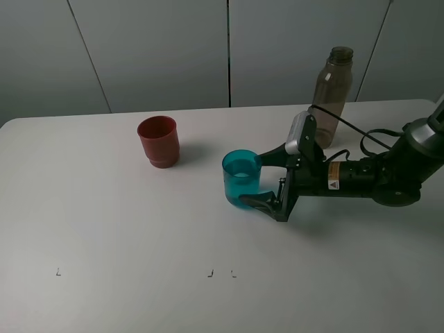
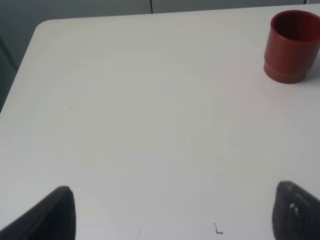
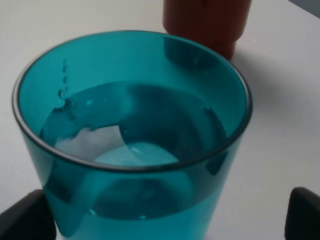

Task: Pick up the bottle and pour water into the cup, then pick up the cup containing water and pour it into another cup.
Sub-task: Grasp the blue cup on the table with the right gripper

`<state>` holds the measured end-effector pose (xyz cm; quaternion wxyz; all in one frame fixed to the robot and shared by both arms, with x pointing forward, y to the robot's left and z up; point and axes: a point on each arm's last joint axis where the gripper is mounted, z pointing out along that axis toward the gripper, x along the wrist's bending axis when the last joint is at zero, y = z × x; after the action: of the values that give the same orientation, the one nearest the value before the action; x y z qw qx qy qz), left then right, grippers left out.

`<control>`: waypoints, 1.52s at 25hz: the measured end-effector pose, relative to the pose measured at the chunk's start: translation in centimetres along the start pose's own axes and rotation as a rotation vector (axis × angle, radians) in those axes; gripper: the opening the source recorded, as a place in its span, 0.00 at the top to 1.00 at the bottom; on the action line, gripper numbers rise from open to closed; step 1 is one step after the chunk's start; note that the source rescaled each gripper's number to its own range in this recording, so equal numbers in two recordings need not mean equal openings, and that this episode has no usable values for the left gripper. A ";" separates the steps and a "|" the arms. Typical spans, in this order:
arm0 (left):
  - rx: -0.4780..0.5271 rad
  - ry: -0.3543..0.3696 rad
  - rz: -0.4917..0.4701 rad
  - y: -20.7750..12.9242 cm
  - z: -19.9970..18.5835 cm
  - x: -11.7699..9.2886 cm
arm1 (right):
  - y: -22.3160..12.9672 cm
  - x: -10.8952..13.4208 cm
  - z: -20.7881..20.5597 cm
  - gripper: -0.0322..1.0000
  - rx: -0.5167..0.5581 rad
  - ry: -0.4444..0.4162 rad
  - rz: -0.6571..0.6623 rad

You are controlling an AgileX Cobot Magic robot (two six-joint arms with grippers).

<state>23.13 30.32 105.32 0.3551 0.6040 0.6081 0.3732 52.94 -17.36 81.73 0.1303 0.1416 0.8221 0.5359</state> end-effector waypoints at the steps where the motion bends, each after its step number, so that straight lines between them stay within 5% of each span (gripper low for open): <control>1: 0.000 0.000 0.000 0.0 0.0 0.0 | -0.1 0.0 0.1 0.00 0.001 0.003 0.001; 38: 0.000 0.000 0.000 0.0 0.0 0.0 | 1.0 -0.3 1.6 0.00 -0.095 0.007 -0.026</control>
<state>23.13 30.32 105.32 0.3551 0.6040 0.6081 0.3732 53.88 -15.73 82.01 0.1410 0.1225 0.7980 0.5730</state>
